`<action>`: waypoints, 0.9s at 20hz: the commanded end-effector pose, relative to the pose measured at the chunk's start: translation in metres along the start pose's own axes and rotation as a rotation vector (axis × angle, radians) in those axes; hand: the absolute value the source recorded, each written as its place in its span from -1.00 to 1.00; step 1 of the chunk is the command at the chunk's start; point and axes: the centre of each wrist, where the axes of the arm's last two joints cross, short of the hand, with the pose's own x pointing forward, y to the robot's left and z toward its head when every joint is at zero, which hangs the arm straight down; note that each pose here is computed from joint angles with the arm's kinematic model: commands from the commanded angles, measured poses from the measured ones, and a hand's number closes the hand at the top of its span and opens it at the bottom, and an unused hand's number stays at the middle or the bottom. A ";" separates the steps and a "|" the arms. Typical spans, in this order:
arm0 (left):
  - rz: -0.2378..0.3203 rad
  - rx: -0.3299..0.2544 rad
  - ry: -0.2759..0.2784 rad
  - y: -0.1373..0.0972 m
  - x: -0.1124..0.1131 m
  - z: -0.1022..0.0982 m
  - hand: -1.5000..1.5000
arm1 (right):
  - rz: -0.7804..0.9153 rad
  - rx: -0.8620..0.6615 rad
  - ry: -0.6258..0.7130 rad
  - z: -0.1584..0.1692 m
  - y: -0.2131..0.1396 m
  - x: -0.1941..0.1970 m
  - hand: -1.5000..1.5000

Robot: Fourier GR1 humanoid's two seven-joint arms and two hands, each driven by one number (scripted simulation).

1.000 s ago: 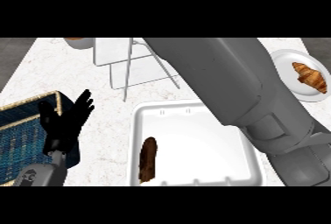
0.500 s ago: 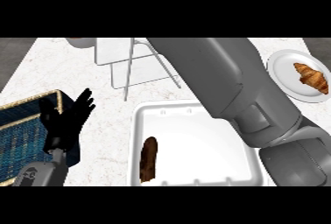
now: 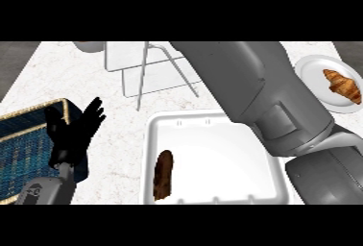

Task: Pick the lemon from the tray and place it in the tiered shelf

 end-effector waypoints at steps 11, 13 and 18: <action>0.004 0.047 0.101 0.018 -0.027 0.011 0.00 | -0.424 -0.133 0.111 -0.004 -0.007 -0.004 -1.00; 0.003 0.038 0.104 0.010 -0.029 0.012 0.00 | -0.497 -0.166 0.105 -0.007 -0.025 -0.006 -1.00; 0.017 0.032 0.089 0.014 -0.027 0.009 0.00 | -0.670 -0.204 0.138 -0.011 -0.046 -0.018 -1.00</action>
